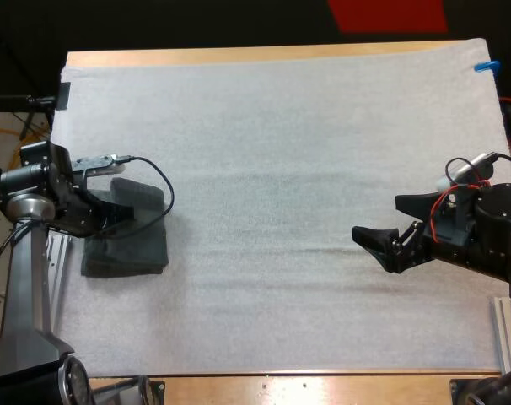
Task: Pick towel from pile fold and stack
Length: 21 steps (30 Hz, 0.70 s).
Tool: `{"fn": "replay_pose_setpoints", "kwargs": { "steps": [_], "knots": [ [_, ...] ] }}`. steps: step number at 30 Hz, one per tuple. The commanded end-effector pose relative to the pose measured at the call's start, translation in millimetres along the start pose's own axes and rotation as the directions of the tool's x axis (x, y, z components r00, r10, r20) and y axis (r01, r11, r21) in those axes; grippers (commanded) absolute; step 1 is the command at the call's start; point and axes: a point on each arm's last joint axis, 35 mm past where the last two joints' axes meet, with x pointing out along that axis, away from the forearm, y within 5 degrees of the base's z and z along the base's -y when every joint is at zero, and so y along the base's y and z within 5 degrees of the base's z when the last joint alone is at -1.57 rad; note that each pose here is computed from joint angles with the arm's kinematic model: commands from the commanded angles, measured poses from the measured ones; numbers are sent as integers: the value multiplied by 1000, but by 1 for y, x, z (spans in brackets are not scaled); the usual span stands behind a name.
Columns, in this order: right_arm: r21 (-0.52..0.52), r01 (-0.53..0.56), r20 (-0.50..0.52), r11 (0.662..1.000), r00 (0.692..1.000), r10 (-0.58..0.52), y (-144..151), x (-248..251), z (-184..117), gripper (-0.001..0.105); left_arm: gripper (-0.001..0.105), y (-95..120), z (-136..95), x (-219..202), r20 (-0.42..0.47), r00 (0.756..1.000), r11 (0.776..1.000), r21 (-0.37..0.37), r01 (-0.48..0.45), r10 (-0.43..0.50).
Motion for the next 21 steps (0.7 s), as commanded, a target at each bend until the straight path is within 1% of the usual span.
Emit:
{"fn": "replay_pose_setpoints", "kwargs": {
  "steps": [1,3,4,6,7,9,10,12,14,17,21],
  "knots": [
    [-13,-12,19,1000,1000,12,1,-1,3,90,0,1,1,0,14,1000,1000,15,-18,17],
    [-6,-12,19,1000,1000,12,1,-1,3,90,0,3,1,1,19,999,998,48,-43,42],
    [-3,-12,19,1000,1000,12,1,-1,3,90,1,3,1,1,20,999,997,51,-51,50],
    [9,-12,19,1000,1000,12,1,-1,3,90,6,4,2,0,22,997,995,60,-76,75],
    [9,-12,19,1000,1000,12,1,-1,3,90,9,4,2,0,22,996,994,61,-89,88],
    [9,-22,20,1000,1000,22,1,-1,3,90,19,5,2,0,22,993,991,65,-118,117],
    [9,-29,21,1000,999,29,1,-1,3,90,21,5,2,0,22,993,990,67,-121,120],
    [8,-56,24,998,998,56,2,-1,3,90,32,6,2,0,22,990,988,67,-142,141],
    [8,-60,24,998,998,60,2,-1,3,90,39,7,2,0,22,987,985,66,-160,158],
    [8,-60,24,998,998,60,2,-1,3,90,41,8,2,0,23,982,980,66,-188,187],
    [8,-60,24,998,998,60,2,-1,3,90,41,10,2,-4,28,965,963,63,-262,261]
  ]
}}
